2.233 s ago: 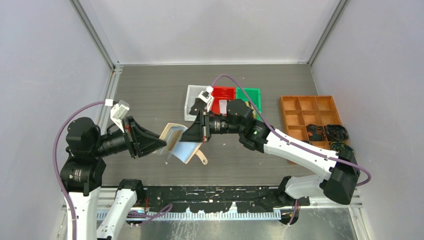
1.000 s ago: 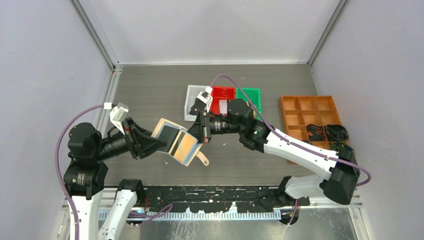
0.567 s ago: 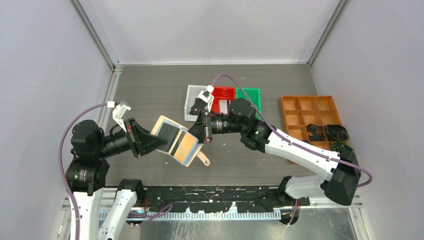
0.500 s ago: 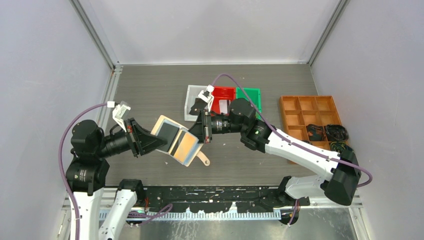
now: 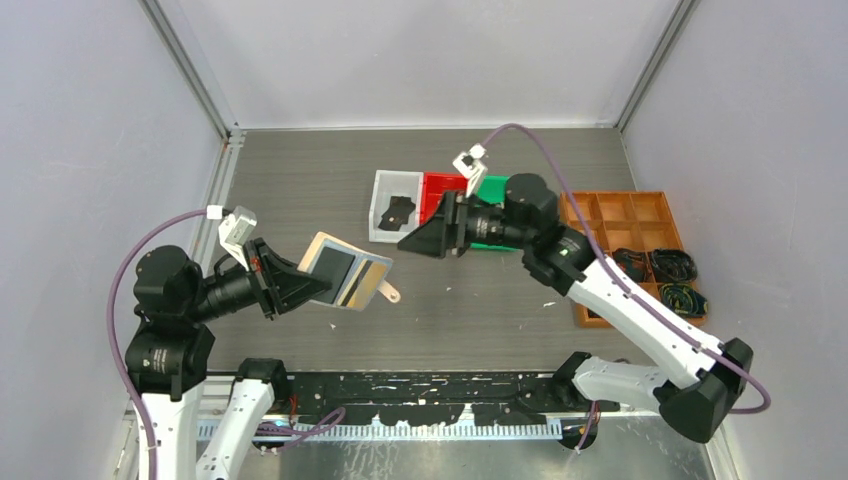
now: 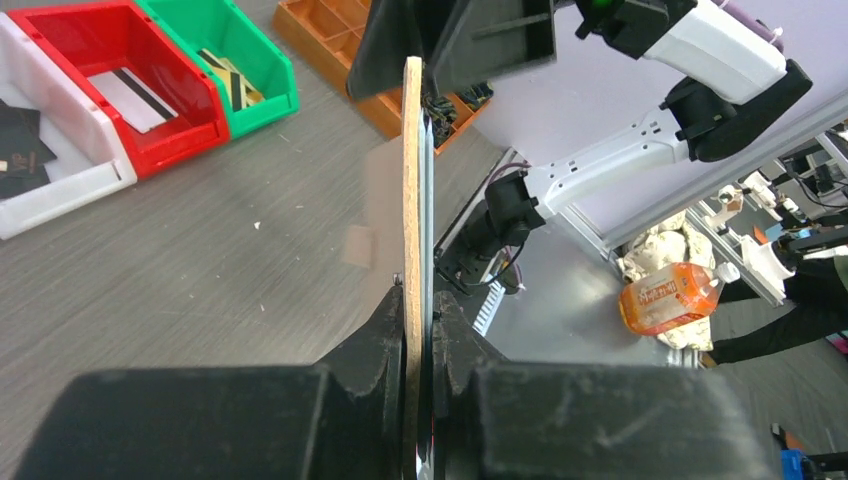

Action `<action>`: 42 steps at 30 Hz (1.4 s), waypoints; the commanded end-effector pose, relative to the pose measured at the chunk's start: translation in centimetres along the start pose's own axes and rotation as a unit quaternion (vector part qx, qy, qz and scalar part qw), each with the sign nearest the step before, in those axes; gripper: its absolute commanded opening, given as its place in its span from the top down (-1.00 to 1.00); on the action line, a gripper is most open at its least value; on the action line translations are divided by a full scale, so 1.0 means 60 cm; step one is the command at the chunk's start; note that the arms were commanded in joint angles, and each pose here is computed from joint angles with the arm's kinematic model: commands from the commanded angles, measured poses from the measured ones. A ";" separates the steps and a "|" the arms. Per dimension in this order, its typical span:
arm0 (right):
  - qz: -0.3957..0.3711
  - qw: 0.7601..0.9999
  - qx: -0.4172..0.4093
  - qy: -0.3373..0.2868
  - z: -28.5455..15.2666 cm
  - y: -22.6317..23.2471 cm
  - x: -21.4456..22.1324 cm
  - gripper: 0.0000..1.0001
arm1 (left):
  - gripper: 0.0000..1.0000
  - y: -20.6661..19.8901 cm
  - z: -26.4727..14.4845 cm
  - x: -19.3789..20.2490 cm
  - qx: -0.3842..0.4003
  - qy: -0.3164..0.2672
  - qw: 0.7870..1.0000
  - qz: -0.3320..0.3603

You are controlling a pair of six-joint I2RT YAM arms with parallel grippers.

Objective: Take the credit cards out of the card holder
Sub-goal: Remove the credit card from the card holder.

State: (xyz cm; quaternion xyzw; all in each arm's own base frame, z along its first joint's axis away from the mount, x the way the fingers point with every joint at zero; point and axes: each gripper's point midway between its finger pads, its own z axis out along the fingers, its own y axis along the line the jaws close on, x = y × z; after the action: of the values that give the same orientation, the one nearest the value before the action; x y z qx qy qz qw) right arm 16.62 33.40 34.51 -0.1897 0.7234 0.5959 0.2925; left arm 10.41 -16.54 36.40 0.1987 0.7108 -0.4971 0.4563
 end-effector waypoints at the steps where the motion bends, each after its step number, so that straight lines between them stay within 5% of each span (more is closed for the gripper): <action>1: -0.041 0.997 0.002 -0.065 -0.054 0.042 -0.063 -0.48 | 1.00 -0.023 -0.008 -0.018 0.011 -0.015 0.999 0.051; 7: -0.033 0.990 -0.120 -0.062 -0.033 0.114 -0.068 -0.58 | 1.00 -0.024 -0.003 -0.019 0.023 -0.015 0.999 0.024; 17: -0.090 0.984 -0.156 -0.003 0.030 0.145 -0.018 -0.58 | 0.99 -0.049 0.007 -0.030 0.087 0.004 0.993 -0.080; 23: -0.084 0.978 -0.192 0.015 0.041 0.170 -0.014 -0.32 | 0.98 -0.049 0.008 -0.027 0.090 0.009 0.991 -0.094; 31: -0.058 0.973 -0.219 0.029 0.057 0.187 -0.009 0.32 | 0.92 -0.042 0.010 -0.015 0.089 0.015 0.991 -0.101; 38: -0.057 0.972 -0.225 0.037 0.055 0.189 0.000 0.97 | 0.54 -0.040 0.010 -0.005 0.096 0.030 0.989 -0.109; 42: -0.070 0.973 -0.216 0.047 0.054 0.182 0.009 0.99 | 0.46 -0.040 0.010 -0.004 0.099 0.034 0.988 -0.113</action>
State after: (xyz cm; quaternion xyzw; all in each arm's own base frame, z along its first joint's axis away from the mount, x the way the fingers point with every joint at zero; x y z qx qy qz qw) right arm 11.17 39.75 38.92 -0.2930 0.6186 0.6956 0.2183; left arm 9.63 -17.91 37.35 0.1547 0.7018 -0.5999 0.3516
